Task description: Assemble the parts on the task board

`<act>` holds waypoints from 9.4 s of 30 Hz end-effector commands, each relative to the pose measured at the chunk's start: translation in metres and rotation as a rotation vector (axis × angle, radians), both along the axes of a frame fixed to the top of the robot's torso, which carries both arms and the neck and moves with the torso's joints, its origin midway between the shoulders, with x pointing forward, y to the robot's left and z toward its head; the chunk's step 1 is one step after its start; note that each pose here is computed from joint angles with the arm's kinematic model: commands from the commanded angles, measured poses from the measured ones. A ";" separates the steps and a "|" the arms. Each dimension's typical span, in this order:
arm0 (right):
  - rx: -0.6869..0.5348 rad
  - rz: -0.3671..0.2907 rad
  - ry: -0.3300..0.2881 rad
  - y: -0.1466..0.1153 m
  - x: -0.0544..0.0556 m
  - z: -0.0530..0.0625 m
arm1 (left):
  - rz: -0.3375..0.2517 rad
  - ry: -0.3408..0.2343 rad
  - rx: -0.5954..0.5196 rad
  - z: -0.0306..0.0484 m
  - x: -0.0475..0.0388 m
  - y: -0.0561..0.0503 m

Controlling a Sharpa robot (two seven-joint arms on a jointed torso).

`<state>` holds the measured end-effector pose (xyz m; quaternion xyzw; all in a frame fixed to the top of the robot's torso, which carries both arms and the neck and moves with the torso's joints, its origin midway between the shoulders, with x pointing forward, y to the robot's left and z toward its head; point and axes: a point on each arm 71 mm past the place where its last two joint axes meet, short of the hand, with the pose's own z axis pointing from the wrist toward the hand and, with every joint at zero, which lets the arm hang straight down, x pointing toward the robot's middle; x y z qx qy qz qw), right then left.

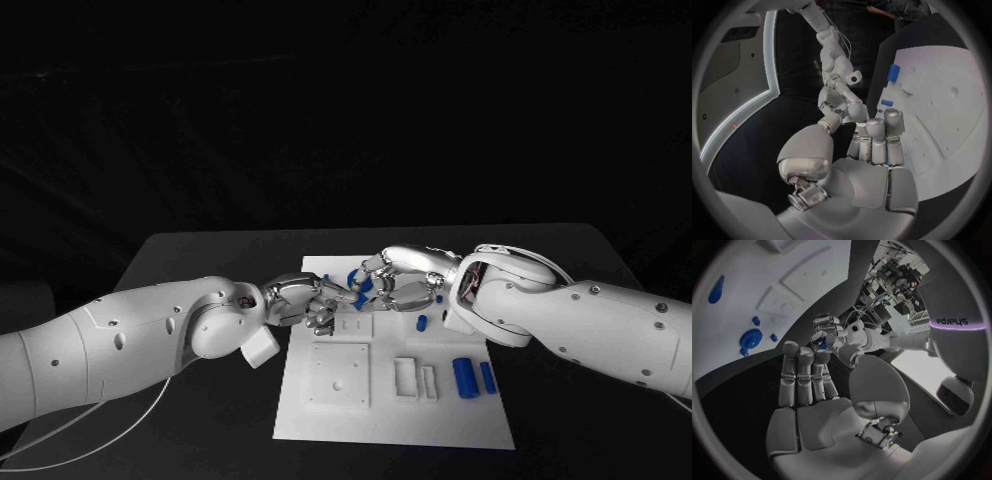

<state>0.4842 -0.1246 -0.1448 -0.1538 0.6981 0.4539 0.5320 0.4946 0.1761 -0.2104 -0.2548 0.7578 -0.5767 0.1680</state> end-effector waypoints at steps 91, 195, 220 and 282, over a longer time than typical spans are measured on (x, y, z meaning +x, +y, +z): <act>-0.037 -0.028 0.010 -0.003 0.000 -0.003 | 0.162 -0.175 0.066 0.0070 0.0048 -0.005; 0.298 -0.717 0.005 -0.155 0.138 0.039 | 0.278 -0.507 0.876 0.0034 0.0173 -0.044; 0.294 -0.706 0.017 -0.148 0.140 0.038 | 0.199 -0.416 0.894 -0.0108 0.0106 -0.045; 0.294 -0.668 0.031 -0.134 0.139 0.037 | 0.147 -0.458 0.949 -0.0198 0.0148 -0.049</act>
